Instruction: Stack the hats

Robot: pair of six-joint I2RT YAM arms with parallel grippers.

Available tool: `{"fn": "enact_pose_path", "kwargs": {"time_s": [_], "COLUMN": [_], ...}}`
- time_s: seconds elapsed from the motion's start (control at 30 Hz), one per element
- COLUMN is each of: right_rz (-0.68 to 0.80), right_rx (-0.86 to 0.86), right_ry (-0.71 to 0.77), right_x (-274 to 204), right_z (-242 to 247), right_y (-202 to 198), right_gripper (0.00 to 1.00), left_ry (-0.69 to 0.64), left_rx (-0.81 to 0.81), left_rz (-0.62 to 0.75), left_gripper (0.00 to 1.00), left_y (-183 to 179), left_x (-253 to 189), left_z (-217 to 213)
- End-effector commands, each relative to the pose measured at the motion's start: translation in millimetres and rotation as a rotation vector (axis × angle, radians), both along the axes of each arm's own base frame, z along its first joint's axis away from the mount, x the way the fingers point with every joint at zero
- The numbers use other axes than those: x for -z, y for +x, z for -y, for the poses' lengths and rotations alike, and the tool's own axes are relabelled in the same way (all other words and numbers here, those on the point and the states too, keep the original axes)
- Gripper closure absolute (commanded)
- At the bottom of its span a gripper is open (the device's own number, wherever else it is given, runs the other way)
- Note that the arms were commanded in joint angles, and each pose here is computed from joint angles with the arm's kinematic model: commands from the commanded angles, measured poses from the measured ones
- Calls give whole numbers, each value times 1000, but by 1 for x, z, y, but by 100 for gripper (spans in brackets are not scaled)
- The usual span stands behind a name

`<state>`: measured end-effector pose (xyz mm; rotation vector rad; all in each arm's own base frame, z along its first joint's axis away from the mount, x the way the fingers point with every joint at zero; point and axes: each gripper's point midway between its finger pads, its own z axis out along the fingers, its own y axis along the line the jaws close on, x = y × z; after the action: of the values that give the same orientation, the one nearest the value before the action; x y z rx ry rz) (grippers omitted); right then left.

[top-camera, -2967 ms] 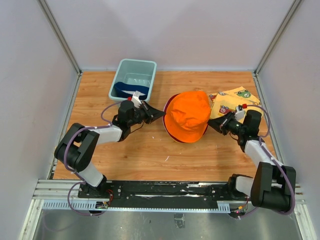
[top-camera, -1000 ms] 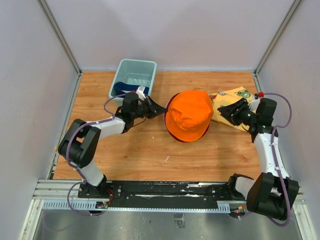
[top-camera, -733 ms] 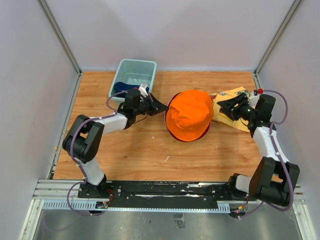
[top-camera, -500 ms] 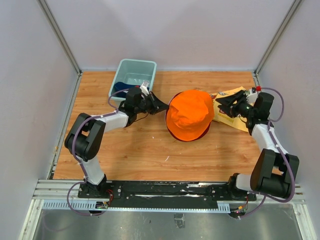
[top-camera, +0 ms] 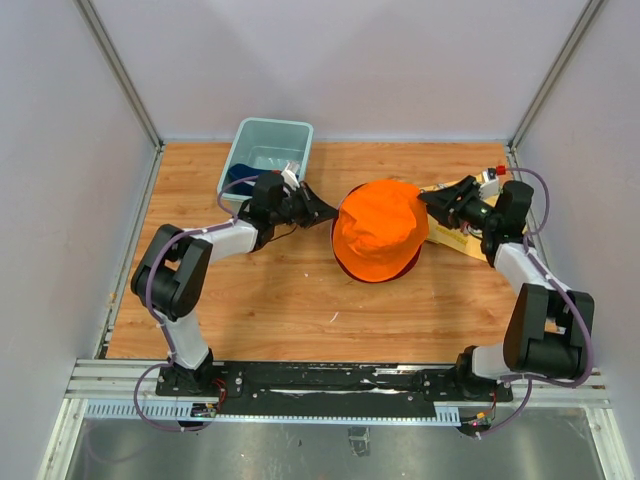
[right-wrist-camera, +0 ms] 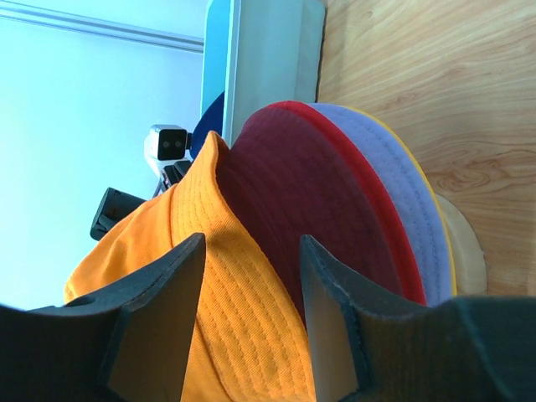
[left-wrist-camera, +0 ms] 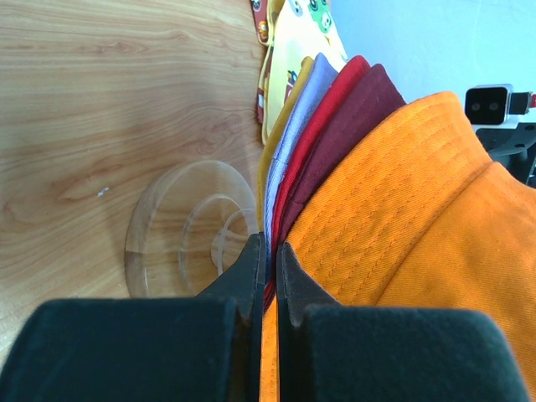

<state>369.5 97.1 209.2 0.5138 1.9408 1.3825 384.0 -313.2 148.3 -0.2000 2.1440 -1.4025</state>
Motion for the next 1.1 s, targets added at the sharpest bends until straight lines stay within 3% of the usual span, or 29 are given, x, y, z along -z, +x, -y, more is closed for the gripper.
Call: {"fn": "enact_pose_path", "kwargs": {"time_s": [0.0,0.13,0.27,0.67,1.07], "right_rz": [42,37,-13,-148,-145], "right_rx": [-55,-63,-48,26,50], "right_ry": [33,49,34,-33,-60], "right_x": [-3,1,19,78,80], "right_z": [-12,-13,-12,3,8], "right_y": [-2,-4,-7,-16,-16], "right_gripper": [52,70,98,99,99], "left_ry": [1,-1,-3,12,13], "left_rx": [14,13,8,-11,-14], "left_rz": [16,15,17,0,-6], "left_gripper": [100,99,99,100,100], "left_y": [6,8,9,11,8], "left_x": [-1,-1,-2,5,6], "left_z": [3,4,4,2,0]}}
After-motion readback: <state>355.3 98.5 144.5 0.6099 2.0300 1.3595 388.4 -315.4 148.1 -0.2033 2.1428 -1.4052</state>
